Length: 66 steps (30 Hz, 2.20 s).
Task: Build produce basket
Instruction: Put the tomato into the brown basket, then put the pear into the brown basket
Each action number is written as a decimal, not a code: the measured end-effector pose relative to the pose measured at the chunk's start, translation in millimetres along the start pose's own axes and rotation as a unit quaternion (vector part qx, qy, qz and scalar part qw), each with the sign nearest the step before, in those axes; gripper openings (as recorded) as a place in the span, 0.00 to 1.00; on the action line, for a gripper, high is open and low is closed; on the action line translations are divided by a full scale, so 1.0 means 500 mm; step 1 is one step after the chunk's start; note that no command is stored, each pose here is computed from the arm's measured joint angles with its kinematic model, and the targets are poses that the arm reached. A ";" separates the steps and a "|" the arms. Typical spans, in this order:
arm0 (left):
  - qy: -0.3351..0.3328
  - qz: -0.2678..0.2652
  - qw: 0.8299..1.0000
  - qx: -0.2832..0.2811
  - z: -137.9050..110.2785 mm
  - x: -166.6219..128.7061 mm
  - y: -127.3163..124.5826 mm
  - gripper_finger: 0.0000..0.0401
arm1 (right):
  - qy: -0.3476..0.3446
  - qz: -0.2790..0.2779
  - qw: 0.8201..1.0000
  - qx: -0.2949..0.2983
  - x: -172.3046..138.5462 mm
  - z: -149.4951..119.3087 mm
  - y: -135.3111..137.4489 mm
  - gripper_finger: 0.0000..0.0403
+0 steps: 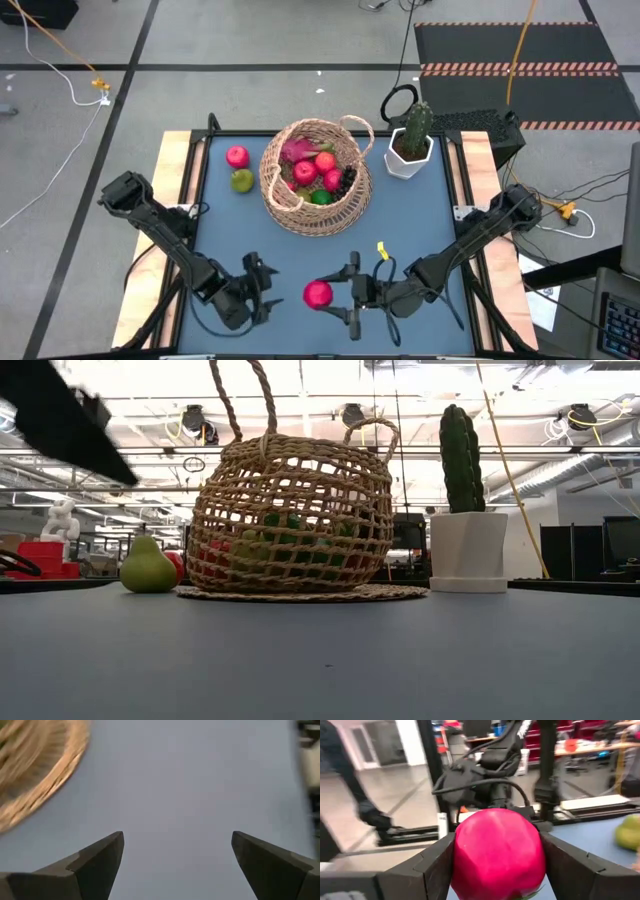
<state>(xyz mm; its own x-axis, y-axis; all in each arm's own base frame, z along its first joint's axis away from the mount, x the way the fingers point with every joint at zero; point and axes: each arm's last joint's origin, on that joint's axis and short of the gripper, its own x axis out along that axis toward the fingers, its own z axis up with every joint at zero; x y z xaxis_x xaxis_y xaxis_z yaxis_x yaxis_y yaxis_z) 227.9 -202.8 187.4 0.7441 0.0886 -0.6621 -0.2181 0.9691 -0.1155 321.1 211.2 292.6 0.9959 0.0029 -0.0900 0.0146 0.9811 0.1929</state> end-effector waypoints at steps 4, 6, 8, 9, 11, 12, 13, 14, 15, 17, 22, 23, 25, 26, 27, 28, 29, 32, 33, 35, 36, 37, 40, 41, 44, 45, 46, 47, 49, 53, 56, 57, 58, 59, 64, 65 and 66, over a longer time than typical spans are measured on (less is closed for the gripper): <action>0.026 0.044 0.997 -0.057 -0.031 0.015 0.035 0.91 | 0.002 -0.045 0.999 -0.031 0.003 -0.012 -0.002 0.63; 0.037 0.060 0.995 -0.065 -0.054 0.021 0.053 0.91 | 0.006 -0.070 0.997 -0.045 0.003 -0.017 -0.006 0.63; 0.045 0.072 0.994 -0.075 -0.075 0.026 0.069 0.91 | -0.001 -0.095 0.994 -0.055 0.006 -0.014 -0.013 0.63; 0.052 0.079 0.992 -0.081 -0.087 0.029 0.078 0.91 | -0.007 -0.107 0.992 -0.061 0.007 -0.010 -0.017 0.63; 0.062 0.094 0.989 -0.095 -0.107 0.033 0.096 0.91 | -0.017 -0.132 0.988 -0.077 0.013 -0.004 -0.028 0.63; 0.065 0.100 0.988 -0.102 -0.114 0.034 0.103 0.92 | -0.018 -0.142 0.986 -0.085 0.018 -0.001 -0.037 0.63; 0.066 0.105 0.986 -0.108 -0.121 0.035 0.109 0.92 | -0.017 -0.149 0.985 -0.089 0.024 0.002 -0.047 0.63; 0.068 0.109 0.985 -0.114 -0.126 0.036 0.115 0.92 | -0.016 -0.155 0.983 -0.093 0.030 0.004 -0.058 0.63; 0.069 0.114 0.984 -0.120 -0.130 0.037 0.120 0.92 | -0.014 -0.166 0.981 -0.101 0.038 0.006 -0.072 0.63; 0.067 0.122 0.981 -0.133 -0.135 0.040 0.128 0.92 | -0.011 -0.189 0.974 -0.127 0.053 0.014 -0.103 0.63; 0.033 0.141 0.979 -0.145 -0.131 0.045 0.138 0.92 | -0.027 -0.255 0.947 -0.195 0.090 0.054 -0.195 0.63; 0.030 0.144 0.979 -0.142 -0.129 0.047 0.140 0.92 | -0.027 -0.270 0.939 -0.210 0.096 0.061 -0.216 0.63; 0.026 0.153 0.979 -0.132 -0.123 0.051 0.146 0.92 | -0.019 -0.299 0.926 -0.231 0.106 0.071 -0.260 0.63; 0.026 0.157 0.979 -0.128 -0.121 0.054 0.150 0.92 | -0.015 -0.312 0.920 -0.236 0.110 0.075 -0.280 0.63; 0.027 0.161 0.979 -0.123 -0.118 0.056 0.153 0.92 | -0.009 -0.324 0.915 -0.238 0.113 0.078 -0.299 0.63; 0.028 0.164 0.979 -0.120 -0.116 0.058 0.156 0.92 | -0.002 -0.335 0.912 -0.237 0.116 0.078 -0.317 0.64; 0.028 0.167 0.978 -0.118 -0.114 0.060 0.159 0.92 | 0.004 -0.344 0.910 -0.231 0.118 0.078 -0.332 0.64; 0.029 0.173 0.978 -0.117 -0.109 0.065 0.165 0.92 | 0.022 -0.366 0.903 -0.223 0.121 0.077 -0.370 0.64; 0.029 0.175 0.977 -0.116 -0.108 0.065 0.166 0.92 | 0.024 -0.372 0.901 -0.223 0.121 0.077 -0.381 0.65; 0.029 0.175 0.977 -0.117 -0.107 0.066 0.167 0.92 | 0.025 -0.381 0.897 -0.222 0.121 0.078 -0.396 0.67; 0.029 0.175 0.977 -0.117 -0.107 0.066 0.167 0.92 | 0.024 -0.384 0.897 -0.219 0.121 0.078 -0.402 0.68; 0.029 0.175 0.977 -0.117 -0.107 0.066 0.167 0.92 | 0.024 -0.388 0.896 -0.215 0.121 0.078 -0.408 0.69; 0.029 0.175 0.977 -0.117 -0.107 0.066 0.167 0.92 | 0.026 -0.395 0.895 -0.208 0.120 0.074 -0.420 0.74; 0.029 0.175 0.977 -0.117 -0.107 0.066 0.167 0.92 | 0.027 -0.396 0.895 -0.206 0.119 0.072 -0.422 0.76; 0.028 0.175 0.977 -0.120 -0.107 0.066 0.167 0.92 | 0.032 -0.395 0.894 -0.208 0.118 0.065 -0.423 0.81; 0.028 0.175 0.977 -0.121 -0.107 0.066 0.167 0.92 | 0.033 -0.394 0.894 -0.210 0.118 0.063 -0.422 0.82; 0.028 0.175 0.976 -0.124 -0.107 0.066 0.166 0.92 | 0.034 -0.394 0.894 -0.212 0.118 0.062 -0.421 0.84; 0.027 0.174 0.976 -0.128 -0.107 0.066 0.166 0.92 | 0.034 -0.393 0.894 -0.212 0.118 0.063 -0.420 0.85; 0.024 0.172 0.975 -0.139 -0.107 0.066 0.165 0.92 | 0.032 -0.392 0.894 -0.215 0.118 0.063 -0.416 0.87; 0.008 0.147 0.977 -0.152 -0.099 0.070 0.155 0.92 | -0.007 -0.391 0.904 -0.174 0.114 0.072 -0.392 0.87; 0.007 0.150 0.981 -0.126 -0.097 0.067 0.154 0.92 | -0.034 -0.362 0.921 -0.141 0.105 0.077 -0.349 0.85; 0.010 0.161 0.979 -0.123 -0.098 0.062 0.159 0.92 | -0.036 -0.352 0.924 -0.145 0.102 0.077 -0.334 0.84; 0.015 0.174 0.977 -0.120 -0.098 0.054 0.164 0.92 | -0.034 -0.343 0.926 -0.156 0.101 0.074 -0.318 0.82; 0.016 0.185 0.975 -0.122 -0.097 0.045 0.167 0.92 | -0.031 -0.334 0.927 -0.166 0.098 0.071 -0.303 0.81; 0.005 0.215 0.967 -0.137 -0.096 -0.018 0.183 0.92 | -0.032 -0.289 0.941 -0.172 0.085 0.056 -0.233 0.75; 0.002 0.217 0.966 -0.140 -0.095 -0.031 0.186 0.92 | -0.033 -0.280 0.944 -0.170 0.081 0.053 -0.220 0.74; 0.001 0.218 0.965 -0.142 -0.095 -0.043 0.189 0.92 | -0.036 -0.272 0.947 -0.168 0.078 0.052 -0.208 0.73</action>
<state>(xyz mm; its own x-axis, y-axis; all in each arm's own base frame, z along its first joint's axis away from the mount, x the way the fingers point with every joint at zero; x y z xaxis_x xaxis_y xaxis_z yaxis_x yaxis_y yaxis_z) 161.4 -124.1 155.5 0.5409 0.4737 -0.6950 -0.6755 0.7369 -0.0235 360.6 104.3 294.2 0.8530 -0.5217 -0.0176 0.5099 0.8400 -0.1853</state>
